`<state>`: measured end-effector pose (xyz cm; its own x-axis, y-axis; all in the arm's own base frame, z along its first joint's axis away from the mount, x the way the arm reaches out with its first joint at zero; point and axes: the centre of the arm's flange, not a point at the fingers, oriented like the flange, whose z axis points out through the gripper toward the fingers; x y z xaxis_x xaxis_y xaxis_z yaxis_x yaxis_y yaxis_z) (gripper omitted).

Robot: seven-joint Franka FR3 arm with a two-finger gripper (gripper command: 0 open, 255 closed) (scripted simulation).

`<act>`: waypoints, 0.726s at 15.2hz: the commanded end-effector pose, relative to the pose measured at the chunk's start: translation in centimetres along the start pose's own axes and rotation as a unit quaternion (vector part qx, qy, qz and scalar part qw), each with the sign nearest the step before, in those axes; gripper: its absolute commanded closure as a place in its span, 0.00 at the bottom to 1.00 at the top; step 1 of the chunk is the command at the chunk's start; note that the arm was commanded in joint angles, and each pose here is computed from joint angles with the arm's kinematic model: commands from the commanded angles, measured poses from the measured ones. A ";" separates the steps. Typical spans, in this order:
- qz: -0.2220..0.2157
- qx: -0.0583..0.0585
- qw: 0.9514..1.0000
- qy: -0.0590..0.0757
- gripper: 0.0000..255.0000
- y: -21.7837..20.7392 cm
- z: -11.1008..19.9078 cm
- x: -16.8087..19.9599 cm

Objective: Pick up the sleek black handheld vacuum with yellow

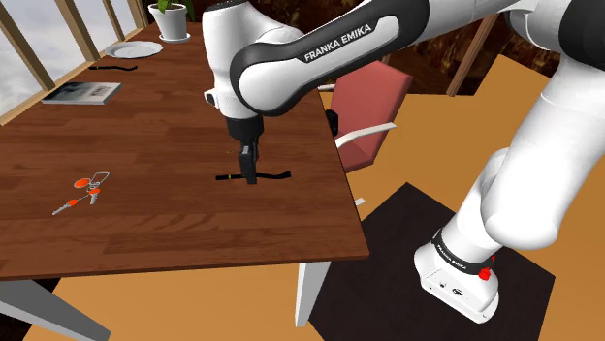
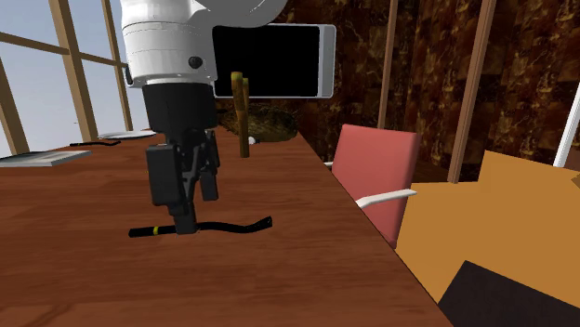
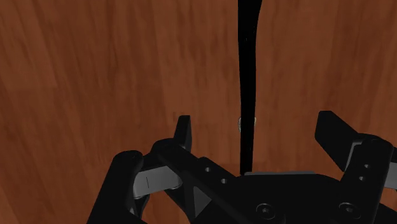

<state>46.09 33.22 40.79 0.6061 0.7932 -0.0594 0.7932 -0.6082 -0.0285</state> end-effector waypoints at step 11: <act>0.000 0.000 1.000 0.000 1.00 0.0 0.8 0.0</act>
<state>46.11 33.16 39.99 0.6062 0.7932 -0.0583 0.7932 -0.6083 -0.0279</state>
